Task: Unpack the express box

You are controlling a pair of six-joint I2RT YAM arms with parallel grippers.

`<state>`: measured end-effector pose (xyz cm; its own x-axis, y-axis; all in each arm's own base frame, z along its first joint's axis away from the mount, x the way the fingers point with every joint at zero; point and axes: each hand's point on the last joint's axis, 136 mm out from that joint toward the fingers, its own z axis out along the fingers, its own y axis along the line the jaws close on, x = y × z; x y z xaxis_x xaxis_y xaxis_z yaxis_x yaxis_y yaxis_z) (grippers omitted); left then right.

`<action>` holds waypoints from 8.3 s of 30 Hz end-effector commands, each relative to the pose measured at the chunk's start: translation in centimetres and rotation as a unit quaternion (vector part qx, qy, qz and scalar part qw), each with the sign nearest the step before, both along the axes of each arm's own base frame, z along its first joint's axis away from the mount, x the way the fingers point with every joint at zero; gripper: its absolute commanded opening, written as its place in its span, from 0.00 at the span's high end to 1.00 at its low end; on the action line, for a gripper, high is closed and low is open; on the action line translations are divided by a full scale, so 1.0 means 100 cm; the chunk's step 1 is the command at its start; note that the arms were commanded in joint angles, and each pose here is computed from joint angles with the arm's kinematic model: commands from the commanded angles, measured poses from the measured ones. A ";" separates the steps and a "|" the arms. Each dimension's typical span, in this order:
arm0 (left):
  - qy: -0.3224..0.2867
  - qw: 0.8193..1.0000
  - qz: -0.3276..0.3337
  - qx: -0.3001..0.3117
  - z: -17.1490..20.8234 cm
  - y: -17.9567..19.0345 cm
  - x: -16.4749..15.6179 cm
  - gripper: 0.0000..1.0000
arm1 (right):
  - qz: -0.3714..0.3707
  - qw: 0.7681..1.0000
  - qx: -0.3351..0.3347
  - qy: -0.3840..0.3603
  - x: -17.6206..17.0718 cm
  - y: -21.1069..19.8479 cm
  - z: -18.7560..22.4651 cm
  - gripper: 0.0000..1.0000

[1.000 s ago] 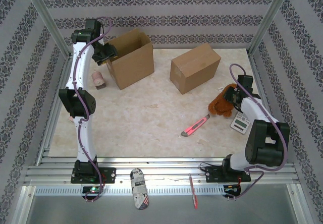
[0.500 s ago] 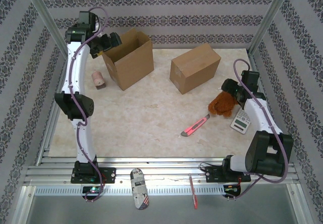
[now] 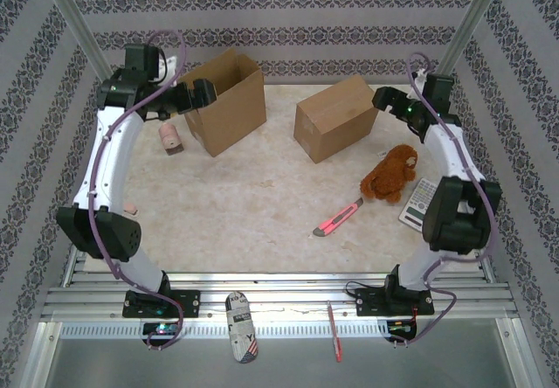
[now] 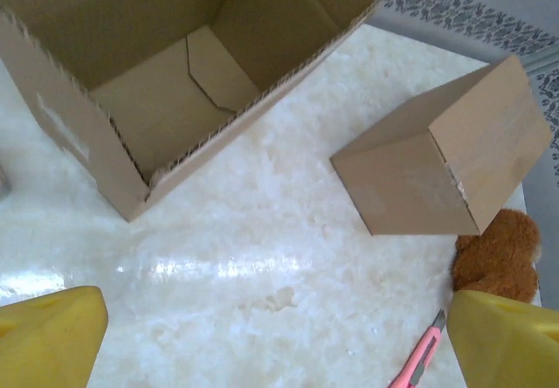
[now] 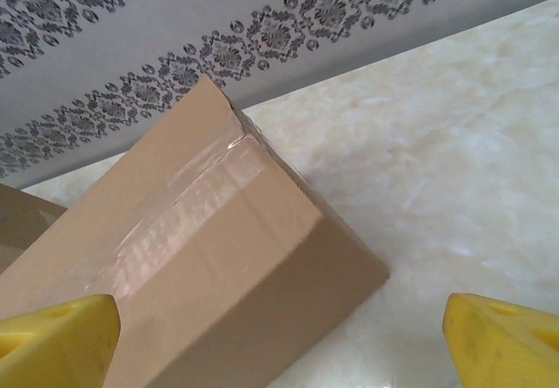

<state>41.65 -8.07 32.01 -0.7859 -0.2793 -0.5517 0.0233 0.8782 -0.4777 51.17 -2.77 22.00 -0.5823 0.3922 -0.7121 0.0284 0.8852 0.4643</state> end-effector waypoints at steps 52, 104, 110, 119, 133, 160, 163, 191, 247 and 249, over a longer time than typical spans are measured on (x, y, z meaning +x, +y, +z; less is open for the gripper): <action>0.058 0.996 -0.066 -0.007 -0.048 -0.026 -0.071 0.06 | 0.545 0.829 0.107 0.063 -0.082 0.311 -0.054 0.29; 0.136 0.968 -0.192 -0.090 -0.141 -0.160 -0.160 0.11 | 0.382 0.904 0.149 0.123 -0.098 0.364 -0.016 0.17; 0.137 0.964 -0.204 -0.101 -0.142 -0.173 -0.161 0.11 | 0.419 0.884 0.164 0.127 -0.103 0.384 -0.014 0.18; 0.135 0.966 -0.205 -0.086 -0.140 -0.171 -0.160 0.09 | 0.406 0.895 0.135 0.131 -0.101 0.380 -0.021 0.18; 0.108 0.964 -0.220 -0.101 -0.120 -0.176 -0.160 0.00 | 0.202 0.977 0.005 0.061 -0.081 0.274 0.033 0.11; 0.011 0.981 -0.188 -0.046 -0.041 -0.126 -0.128 0.00 | -0.044 0.957 -0.034 0.286 -0.297 0.170 -0.122 0.24; 0.014 0.979 -0.196 -0.056 -0.044 -0.128 -0.127 0.00 | -0.061 0.949 -0.031 0.307 -0.306 0.170 -0.138 0.24; 0.027 0.974 -0.216 -0.066 -0.063 -0.128 -0.116 0.00 | -0.131 0.907 -0.017 0.399 -0.288 0.179 -0.194 0.21; 0.014 0.950 -0.298 -0.096 -0.023 -0.215 -0.133 0.04 | 0.106 0.980 -0.069 0.151 -0.292 0.162 -0.050 0.68; 0.011 0.946 -0.309 -0.094 -0.020 -0.228 -0.131 0.04 | 0.141 0.979 -0.068 0.130 -0.294 0.169 -0.034 0.68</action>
<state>28.27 -29.16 28.85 -0.8605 0.1356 -0.4911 0.4596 0.6227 -0.6333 22.47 13.63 16.88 -0.8205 0.2335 -0.5218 0.0179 0.9229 0.3847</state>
